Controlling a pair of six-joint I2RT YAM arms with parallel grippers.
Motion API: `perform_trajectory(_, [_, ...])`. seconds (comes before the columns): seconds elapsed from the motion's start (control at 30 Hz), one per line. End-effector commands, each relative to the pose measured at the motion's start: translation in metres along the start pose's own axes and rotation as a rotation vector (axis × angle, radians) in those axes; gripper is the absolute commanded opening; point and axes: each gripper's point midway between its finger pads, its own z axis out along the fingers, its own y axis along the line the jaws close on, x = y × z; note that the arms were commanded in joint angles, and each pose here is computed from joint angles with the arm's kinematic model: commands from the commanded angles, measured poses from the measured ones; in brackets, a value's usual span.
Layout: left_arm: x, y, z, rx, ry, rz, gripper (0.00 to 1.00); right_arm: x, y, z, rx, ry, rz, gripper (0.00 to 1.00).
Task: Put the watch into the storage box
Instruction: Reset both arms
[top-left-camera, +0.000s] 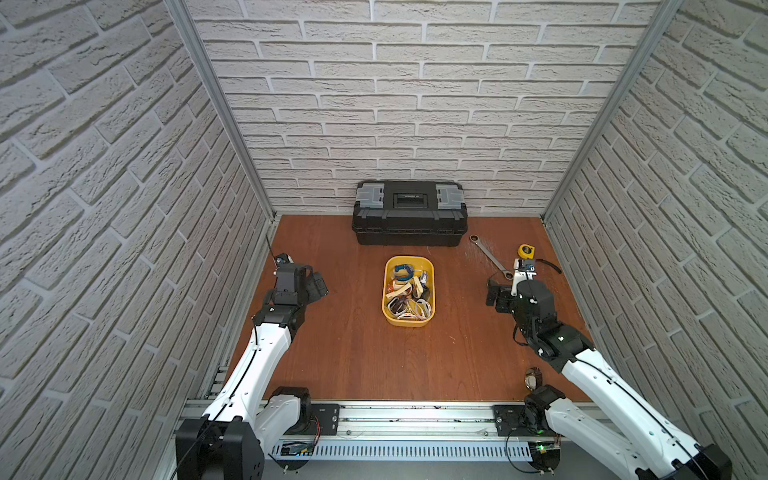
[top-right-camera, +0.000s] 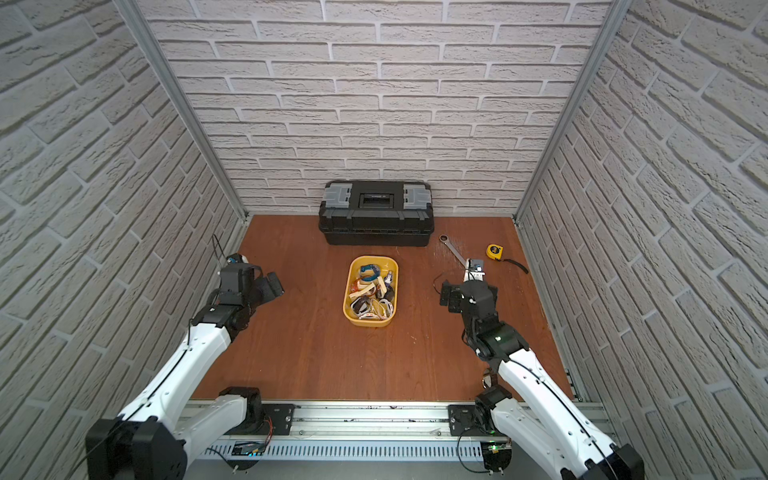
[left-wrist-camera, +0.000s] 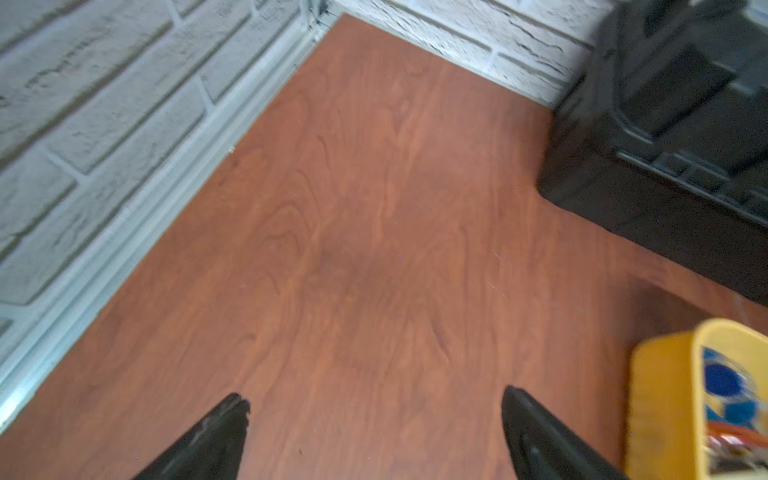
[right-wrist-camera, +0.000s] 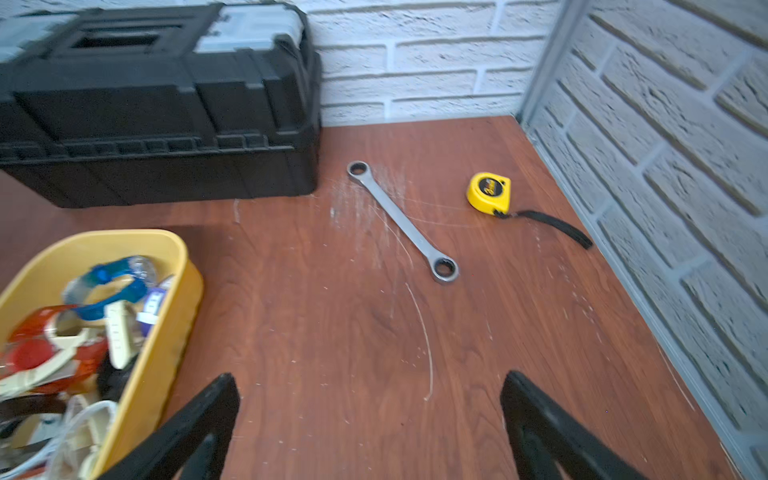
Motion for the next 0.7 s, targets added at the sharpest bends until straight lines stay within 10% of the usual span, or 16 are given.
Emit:
perform_trajectory(0.0, [-0.041, 0.014, 0.007, -0.094, -0.304, 0.035, 0.98, -0.019, -0.030, 0.003, 0.129, -0.204, 0.032, 0.99])
perform_trajectory(0.3, [-0.033, 0.027, 0.036, -0.142, -0.396, 0.195, 0.98, 0.011, -0.045, 0.058, 0.106, -0.192, -0.031, 0.99])
perform_trajectory(0.67, [0.009, -0.012, 0.091, 0.113, -0.346, 0.324, 0.98, 0.031, -0.002, 0.125, -0.049, -0.203, -0.142, 0.99])
